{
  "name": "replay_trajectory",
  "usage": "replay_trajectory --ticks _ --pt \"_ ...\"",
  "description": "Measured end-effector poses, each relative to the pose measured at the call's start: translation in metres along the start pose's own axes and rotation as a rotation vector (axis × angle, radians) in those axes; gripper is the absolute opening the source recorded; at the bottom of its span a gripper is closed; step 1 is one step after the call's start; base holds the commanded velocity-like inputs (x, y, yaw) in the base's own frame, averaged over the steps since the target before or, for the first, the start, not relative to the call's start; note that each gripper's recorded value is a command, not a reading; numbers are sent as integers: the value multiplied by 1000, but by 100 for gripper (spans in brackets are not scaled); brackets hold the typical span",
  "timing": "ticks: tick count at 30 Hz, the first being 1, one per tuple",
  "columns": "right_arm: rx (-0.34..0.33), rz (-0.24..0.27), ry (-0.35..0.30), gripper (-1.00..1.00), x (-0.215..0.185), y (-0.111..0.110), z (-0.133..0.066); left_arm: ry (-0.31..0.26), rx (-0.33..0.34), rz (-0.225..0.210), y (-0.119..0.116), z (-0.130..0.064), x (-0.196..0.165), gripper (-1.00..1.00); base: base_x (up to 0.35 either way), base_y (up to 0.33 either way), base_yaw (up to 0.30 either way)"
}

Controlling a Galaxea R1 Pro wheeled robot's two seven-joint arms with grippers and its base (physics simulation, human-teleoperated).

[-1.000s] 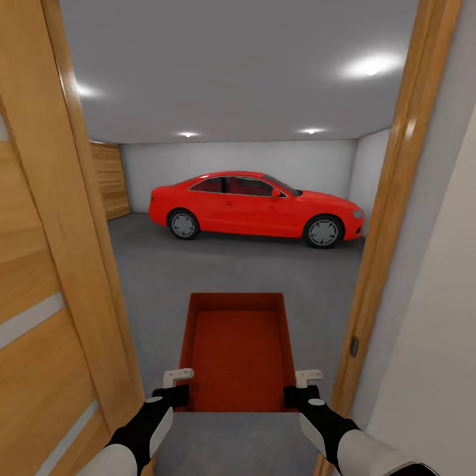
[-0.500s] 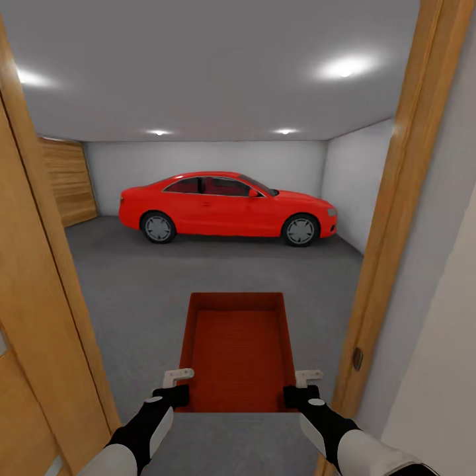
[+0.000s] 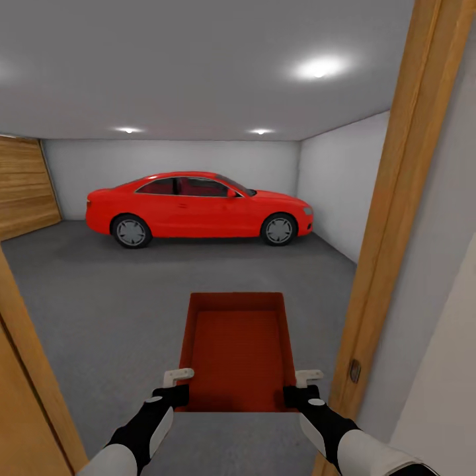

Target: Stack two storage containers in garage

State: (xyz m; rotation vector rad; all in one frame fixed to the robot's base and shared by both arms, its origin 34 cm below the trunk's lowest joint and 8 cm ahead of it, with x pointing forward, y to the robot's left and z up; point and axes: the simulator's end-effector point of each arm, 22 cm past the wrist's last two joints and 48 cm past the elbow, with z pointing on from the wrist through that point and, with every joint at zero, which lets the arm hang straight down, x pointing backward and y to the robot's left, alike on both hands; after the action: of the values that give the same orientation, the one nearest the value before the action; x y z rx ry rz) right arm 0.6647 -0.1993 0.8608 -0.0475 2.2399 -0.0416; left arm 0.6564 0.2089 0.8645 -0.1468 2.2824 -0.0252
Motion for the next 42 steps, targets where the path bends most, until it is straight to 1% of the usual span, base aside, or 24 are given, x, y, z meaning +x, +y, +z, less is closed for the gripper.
replay_trajectory --ticks 5,18,27,42 --pt "0 0 0 -100 0 0 0 1 0 0 0 0 0 -100 116 1 -28" --pt "0 -1 0 -100 0 0 0 1 0 -1 0 0 0 -100 6 2 -1" --pt "0 1 1 -100 0 0 0 0 -1 0 0 0 0 -100 71 188 0" --pt "0 1 0 -100 0 0 0 0 0 1 0 0 0 -100 3 9 7"
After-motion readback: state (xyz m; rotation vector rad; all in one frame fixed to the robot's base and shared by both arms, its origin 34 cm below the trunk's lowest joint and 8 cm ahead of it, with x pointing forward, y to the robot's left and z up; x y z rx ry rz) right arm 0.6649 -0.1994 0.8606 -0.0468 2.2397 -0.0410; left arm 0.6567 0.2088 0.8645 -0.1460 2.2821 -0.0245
